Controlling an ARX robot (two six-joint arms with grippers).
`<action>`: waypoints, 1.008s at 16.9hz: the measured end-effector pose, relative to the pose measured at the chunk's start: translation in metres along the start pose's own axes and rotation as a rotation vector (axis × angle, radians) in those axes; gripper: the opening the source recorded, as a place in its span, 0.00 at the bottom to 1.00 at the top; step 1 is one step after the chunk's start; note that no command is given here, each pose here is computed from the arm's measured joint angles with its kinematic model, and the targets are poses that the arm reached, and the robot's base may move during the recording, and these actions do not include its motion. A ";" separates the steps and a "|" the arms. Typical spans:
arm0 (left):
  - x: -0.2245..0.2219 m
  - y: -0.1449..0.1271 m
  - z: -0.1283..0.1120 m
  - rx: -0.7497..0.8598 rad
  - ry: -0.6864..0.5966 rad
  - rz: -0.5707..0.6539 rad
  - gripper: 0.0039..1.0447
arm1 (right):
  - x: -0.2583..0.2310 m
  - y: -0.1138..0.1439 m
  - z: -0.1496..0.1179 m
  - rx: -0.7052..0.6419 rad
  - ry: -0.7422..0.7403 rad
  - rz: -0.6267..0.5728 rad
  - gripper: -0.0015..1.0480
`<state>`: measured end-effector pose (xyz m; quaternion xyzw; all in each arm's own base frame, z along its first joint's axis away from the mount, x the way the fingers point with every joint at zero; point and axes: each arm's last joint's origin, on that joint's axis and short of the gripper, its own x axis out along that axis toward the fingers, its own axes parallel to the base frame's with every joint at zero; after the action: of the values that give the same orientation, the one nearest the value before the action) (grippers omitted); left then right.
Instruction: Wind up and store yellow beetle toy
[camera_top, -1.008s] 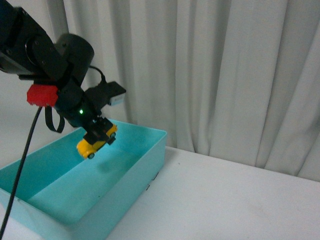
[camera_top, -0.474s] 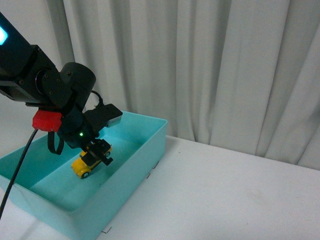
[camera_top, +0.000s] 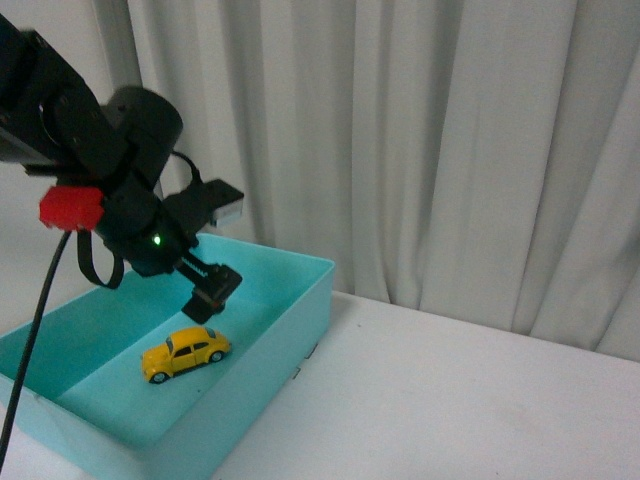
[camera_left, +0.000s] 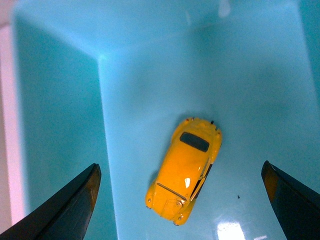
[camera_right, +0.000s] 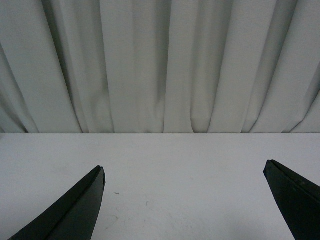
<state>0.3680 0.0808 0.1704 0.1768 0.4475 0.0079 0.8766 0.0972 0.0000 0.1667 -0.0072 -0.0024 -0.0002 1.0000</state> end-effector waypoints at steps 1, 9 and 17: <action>-0.016 0.003 0.006 -0.005 -0.044 -0.001 0.94 | 0.000 0.000 0.000 0.000 0.000 0.000 0.94; -0.086 -0.053 -0.049 -0.336 -0.994 0.009 0.27 | 0.000 0.000 0.000 0.000 0.002 0.000 0.94; -0.110 -0.104 -0.126 -0.366 -0.885 -0.018 0.01 | 0.000 0.000 0.000 0.000 0.001 0.000 0.94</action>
<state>0.1881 0.0027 0.1563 0.0021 0.0241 0.0028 0.9997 0.0973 0.0000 0.1666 -0.0072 -0.0018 -0.0004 1.0000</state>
